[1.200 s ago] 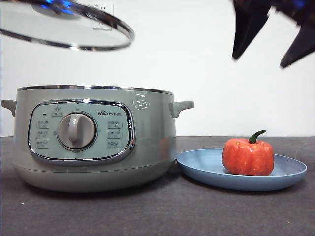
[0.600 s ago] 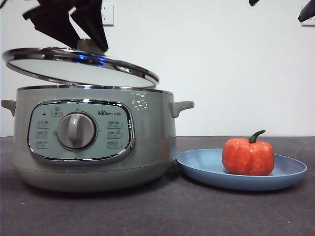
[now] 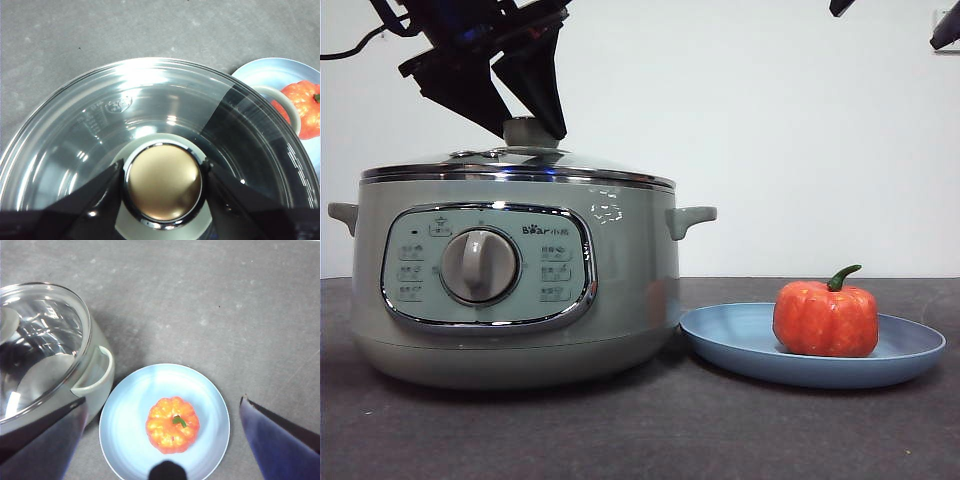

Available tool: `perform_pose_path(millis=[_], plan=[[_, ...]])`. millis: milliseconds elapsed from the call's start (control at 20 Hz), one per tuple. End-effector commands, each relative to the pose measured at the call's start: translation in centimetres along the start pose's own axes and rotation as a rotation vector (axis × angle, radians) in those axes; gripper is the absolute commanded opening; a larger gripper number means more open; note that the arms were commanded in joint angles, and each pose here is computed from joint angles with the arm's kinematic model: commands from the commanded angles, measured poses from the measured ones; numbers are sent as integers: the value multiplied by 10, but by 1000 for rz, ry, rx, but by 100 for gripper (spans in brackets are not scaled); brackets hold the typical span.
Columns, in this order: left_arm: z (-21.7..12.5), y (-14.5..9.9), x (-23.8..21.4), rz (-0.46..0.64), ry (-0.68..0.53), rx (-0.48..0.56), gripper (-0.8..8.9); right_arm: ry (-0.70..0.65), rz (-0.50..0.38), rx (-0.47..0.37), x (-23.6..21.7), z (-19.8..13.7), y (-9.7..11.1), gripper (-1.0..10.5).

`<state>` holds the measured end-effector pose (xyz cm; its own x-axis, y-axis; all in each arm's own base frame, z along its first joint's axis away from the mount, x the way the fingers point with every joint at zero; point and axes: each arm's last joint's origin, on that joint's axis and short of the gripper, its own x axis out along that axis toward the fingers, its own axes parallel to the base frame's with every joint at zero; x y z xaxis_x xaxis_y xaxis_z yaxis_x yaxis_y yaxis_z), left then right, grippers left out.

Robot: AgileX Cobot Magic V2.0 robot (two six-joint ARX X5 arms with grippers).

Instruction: Take the pumpkin out from the steamer,put the pumpkin in the blue plate,close the lid

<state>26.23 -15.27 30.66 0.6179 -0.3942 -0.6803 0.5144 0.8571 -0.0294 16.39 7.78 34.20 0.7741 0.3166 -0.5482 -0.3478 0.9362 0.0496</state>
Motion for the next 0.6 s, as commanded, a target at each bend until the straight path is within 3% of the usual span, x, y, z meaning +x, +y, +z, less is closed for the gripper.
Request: perform_pose_path(millis=[50,150,600], plan=[[1,-2,2,1,6,16,76,4,-1,10,1,-2,0,504],[0,-2,2,1,9,16,332,4,-1,10,1,-2,0,504],[0,-3,-41,0,-43,16,345,13,3,9,-1,-3,0,501]])
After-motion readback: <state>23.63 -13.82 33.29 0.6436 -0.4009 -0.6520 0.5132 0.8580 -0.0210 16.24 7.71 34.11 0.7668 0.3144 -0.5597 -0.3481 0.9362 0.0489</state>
